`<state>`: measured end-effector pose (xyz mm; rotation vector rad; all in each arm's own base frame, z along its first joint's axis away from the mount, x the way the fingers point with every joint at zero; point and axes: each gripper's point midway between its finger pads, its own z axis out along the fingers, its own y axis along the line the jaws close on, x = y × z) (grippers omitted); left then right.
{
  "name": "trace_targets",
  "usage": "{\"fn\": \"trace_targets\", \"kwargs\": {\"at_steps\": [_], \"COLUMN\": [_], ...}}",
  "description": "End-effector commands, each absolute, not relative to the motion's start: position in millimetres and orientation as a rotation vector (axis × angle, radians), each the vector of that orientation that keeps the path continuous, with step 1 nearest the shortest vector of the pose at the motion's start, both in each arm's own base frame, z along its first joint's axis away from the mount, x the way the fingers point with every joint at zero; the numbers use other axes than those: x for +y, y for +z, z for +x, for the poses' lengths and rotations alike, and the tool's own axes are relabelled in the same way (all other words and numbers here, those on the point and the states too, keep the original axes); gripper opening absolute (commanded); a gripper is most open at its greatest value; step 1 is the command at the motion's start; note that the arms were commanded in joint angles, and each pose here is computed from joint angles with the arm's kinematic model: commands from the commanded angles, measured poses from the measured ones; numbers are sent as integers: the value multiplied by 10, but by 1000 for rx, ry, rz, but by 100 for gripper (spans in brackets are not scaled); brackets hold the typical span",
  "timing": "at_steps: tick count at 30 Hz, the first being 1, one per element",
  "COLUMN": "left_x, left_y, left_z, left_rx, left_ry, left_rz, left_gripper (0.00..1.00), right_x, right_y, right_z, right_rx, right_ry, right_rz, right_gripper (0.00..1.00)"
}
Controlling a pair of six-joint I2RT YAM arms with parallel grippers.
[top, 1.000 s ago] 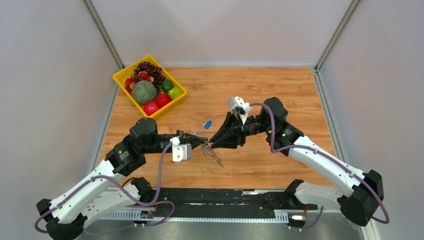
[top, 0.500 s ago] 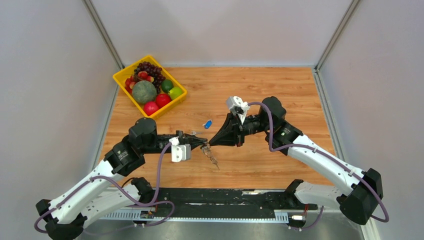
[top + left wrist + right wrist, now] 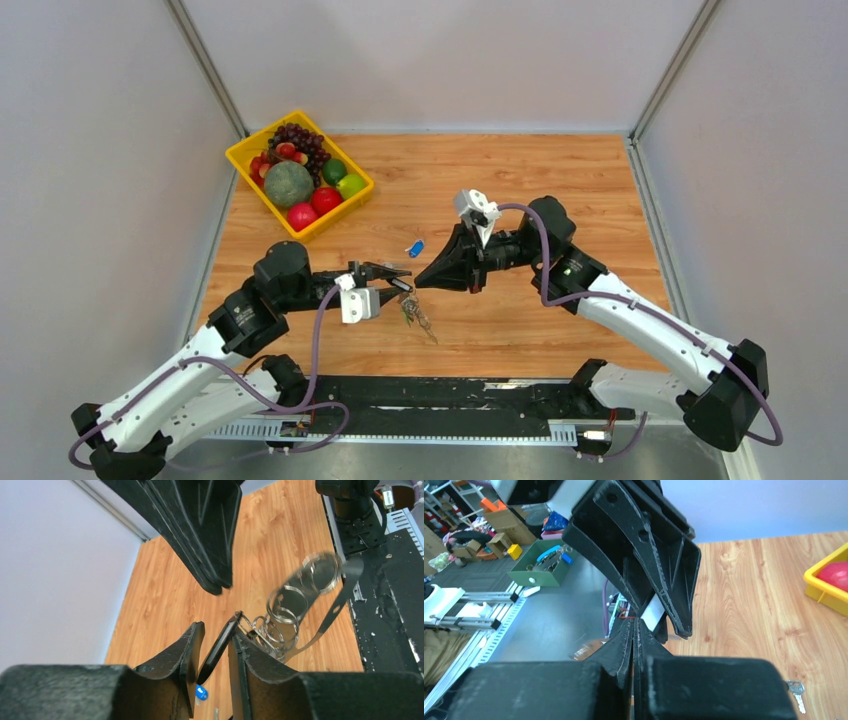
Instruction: Remove the keys from the keyring
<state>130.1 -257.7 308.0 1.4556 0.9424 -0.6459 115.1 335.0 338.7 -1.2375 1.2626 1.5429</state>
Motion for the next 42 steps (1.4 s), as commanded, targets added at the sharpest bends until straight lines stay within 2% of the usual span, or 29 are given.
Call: {"fn": "trace_targets", "kwargs": {"at_steps": [1, 3, 5, 6, 8, 10, 11, 12, 13, 15, 16, 17, 18, 19, 22, 24, 25, 26, 28, 29, 33, 34, 37, 42], "left_x": [-2537, -2513, -2490, -2481, -2481, -2498, -2500, -2499, -2497, -2490, -2481, -2485, -2481, -2487, -2480, -2491, -2507, -2514, -2544, -2580, -2708, -2697, -2677, -2371], "left_y": [3191, 3154, 3110, 3094, 3050, 3010, 2997, 2962, 2934, 2818, 2734, 2696, 2632, 2613, 2531, 2483, 2484, 2410, 2306, 2293, 2083, 1882, 1914, 1547], "left_z": [1286, 1299, 1342, 1375, 1400, 1404, 1413, 1439, 1461, 1541, 1611, 1633, 1698, 1715, 1805, 1820, 1821, 1811, 1783, 1762, 1614, 1569, 1574, 1757], "left_rx": [922, 946, 985, 1008, 1029, 1045, 1052, 1077, 1096, 1172, 1243, 1295, 1346, 1390, 1504, 1578, 1618, 1653, 1729, 1775, 1878, 1913, 1832, 1865], "left_ry": [-644, -640, -628, -620, -616, -625, -624, -619, -615, -599, -591, -608, -596, -618, -636, -687, -730, -753, -831, -903, -1140, -1166, -1298, -1180], "left_rz": [1386, 1373, 1352, 1339, 1338, 1347, 1348, 1346, 1343, 1333, 1307, 1276, 1250, 1210, 1100, 1005, 935, 907, 807, 717, 518, 488, 295, 28], "left_gripper": [36, 37, 27, 16, 2, 0, 0, 0, 0, 2, 10, 22, 28, 33, 35, 41, 50, 55, 86, 96, 100, 100, 100, 100], "right_x": [3312, 3317, 3333, 3341, 3361, 3353, 3345, 3335, 3316, 3262, 3218, 3161, 3105, 3055, 2884, 2768, 2706, 2647, 2545, 2500, 2308, 2260, 2143, 1939], "right_y": [3739, 3730, 3701, 3669, 3594, 3504, 3447, 3388, 3318, 3160, 3057, 2958, 2845, 2745, 2442, 2285, 2230, 2151, 2002, 1907, 1454, 1322, 993, 657], "right_z": [1142, 1153, 1184, 1204, 1261, 1318, 1344, 1385, 1430, 1580, 1680, 1769, 1826, 1869, 1904, 1882, 1867, 1845, 1758, 1720, 1543, 1487, 1298, 1153], "right_rx": [1159, 1166, 1182, 1196, 1234, 1272, 1295, 1324, 1359, 1453, 1532, 1597, 1655, 1712, 1880, 1934, 1947, 1966, 1990, 2009, 2193, 2253, 2407, 2535], "right_ry": [1525, 1531, 1530, 1528, 1518, 1495, 1480, 1457, 1429, 1356, 1326, 1287, 1258, 1237, 1143, 1102, 1095, 1094, 1113, 1116, 1080, 1063, 1027, 928], "right_rz": [-1158, -1139, -1124, -1117, -1088, -1057, -1040, -1017, -990, -890, -796, -711, -641, -575, -473, -424, -384, -335, -271, -243, -109, -75, -10, 119], "right_gripper": [0, 0, 0, 0, 0, 0, 3, 9, 20, 51, 80, 96, 99, 100, 100, 100, 100, 100, 100, 99, 91, 88, 86, 79]}}
